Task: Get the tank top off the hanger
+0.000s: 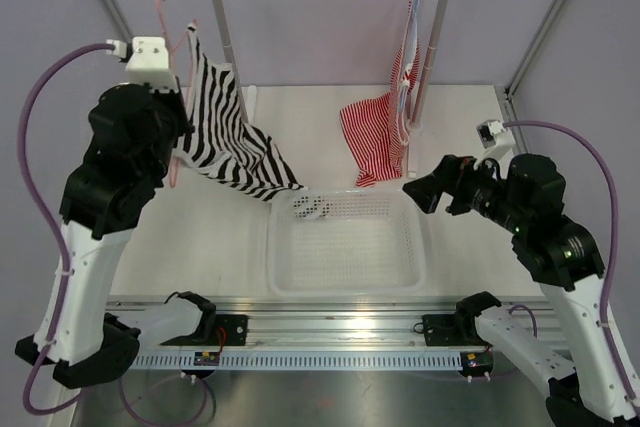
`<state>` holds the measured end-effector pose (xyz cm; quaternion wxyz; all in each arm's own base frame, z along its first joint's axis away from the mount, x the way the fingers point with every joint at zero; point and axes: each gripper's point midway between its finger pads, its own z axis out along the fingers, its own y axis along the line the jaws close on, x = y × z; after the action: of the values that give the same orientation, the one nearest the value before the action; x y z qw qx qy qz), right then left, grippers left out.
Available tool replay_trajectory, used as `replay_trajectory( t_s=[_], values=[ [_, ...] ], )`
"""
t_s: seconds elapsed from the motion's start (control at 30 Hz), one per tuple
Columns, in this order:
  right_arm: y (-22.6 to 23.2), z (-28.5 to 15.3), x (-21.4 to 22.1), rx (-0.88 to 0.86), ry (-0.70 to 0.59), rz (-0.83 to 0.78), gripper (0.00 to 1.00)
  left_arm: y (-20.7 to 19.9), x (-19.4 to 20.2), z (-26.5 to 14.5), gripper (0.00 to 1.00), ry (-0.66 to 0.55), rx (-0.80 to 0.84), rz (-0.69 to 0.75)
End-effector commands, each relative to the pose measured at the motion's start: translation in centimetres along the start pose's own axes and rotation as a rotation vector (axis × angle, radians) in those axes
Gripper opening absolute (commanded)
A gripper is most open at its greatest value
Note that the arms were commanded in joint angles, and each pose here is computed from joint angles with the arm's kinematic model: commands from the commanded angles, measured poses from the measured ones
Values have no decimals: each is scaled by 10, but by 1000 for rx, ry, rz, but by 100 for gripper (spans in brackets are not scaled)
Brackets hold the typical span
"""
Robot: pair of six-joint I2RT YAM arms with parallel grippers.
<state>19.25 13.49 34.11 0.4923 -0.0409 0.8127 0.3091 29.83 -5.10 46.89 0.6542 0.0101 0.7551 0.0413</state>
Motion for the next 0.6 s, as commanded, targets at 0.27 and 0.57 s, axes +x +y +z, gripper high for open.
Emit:
replay_trajectory(
  t_s=[0.27,0.57],
  values=[
    [54,65,-42,-301,1,28,100,69,-31,-84,0,-144,-133,-40],
    [120,102,-39,-566,66,-33,99,37,17,-115,0,-45,116,-122]
  ],
)
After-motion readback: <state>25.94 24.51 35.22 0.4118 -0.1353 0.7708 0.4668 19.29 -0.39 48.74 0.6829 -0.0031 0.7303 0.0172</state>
